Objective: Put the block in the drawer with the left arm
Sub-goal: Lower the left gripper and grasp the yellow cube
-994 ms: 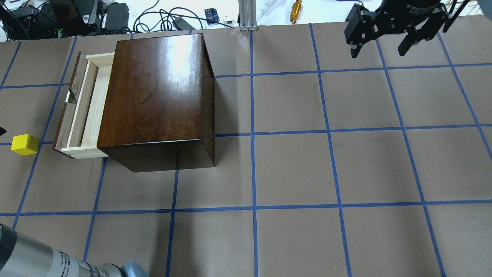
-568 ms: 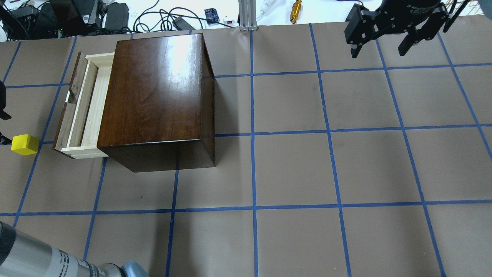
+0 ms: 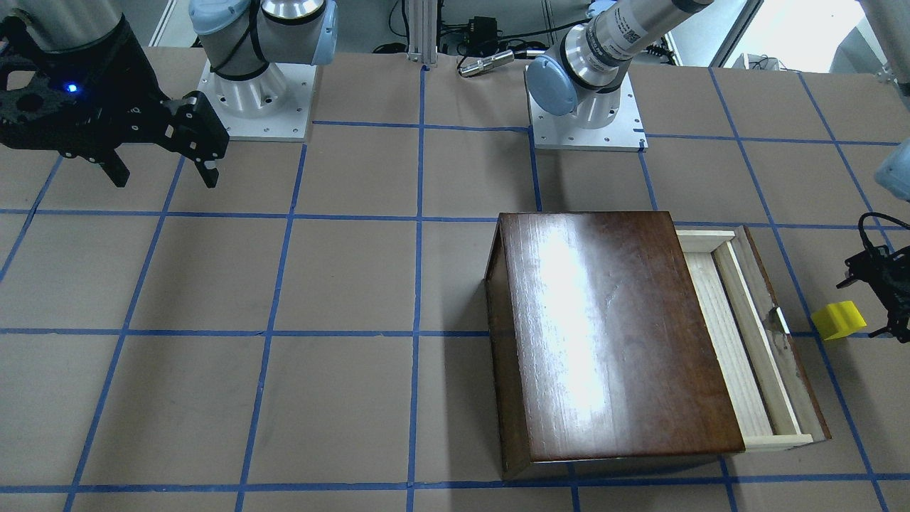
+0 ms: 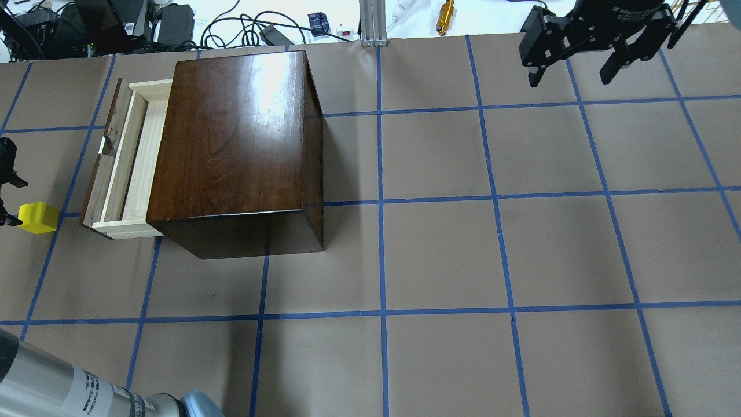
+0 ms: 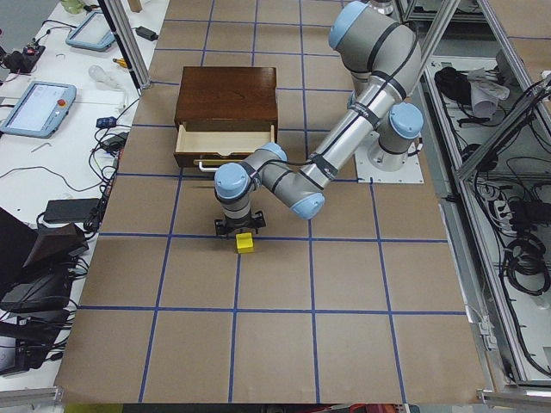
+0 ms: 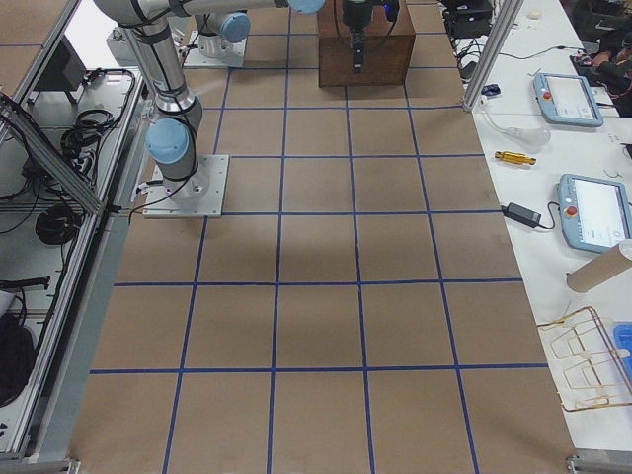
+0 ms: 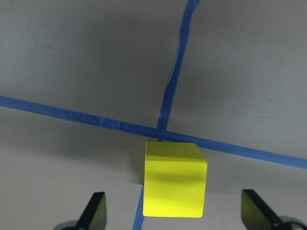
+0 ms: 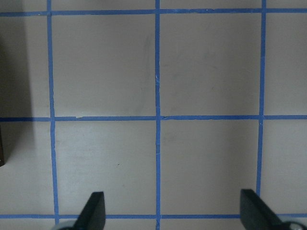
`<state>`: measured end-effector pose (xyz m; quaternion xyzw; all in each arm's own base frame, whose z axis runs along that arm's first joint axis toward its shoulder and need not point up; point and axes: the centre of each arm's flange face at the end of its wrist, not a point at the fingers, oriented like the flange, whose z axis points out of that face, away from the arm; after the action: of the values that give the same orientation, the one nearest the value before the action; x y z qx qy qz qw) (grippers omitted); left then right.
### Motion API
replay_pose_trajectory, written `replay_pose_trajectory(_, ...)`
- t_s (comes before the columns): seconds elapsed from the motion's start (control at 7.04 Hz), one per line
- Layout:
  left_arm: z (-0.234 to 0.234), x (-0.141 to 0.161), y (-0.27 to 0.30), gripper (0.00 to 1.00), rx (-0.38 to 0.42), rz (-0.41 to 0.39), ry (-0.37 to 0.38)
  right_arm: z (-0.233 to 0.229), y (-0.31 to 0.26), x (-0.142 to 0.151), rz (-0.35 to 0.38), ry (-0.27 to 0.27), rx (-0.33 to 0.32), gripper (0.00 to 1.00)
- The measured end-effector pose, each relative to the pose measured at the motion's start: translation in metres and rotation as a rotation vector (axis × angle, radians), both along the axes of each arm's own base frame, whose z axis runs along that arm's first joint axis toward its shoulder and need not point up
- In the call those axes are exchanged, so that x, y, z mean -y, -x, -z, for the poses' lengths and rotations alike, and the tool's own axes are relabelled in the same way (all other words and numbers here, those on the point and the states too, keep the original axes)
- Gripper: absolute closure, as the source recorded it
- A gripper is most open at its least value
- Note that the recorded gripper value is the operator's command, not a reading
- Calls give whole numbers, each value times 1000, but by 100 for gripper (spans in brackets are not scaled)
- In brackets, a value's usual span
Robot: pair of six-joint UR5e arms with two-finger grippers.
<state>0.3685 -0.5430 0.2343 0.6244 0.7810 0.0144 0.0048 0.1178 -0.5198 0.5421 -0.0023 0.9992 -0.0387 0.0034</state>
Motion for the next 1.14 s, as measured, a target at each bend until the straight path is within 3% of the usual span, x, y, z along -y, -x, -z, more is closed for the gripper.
replay_pose_trajectory(1.14, 39, 0, -8, 0, -49, 51, -19, 0, 0, 0, 0, 0, 1, 0)
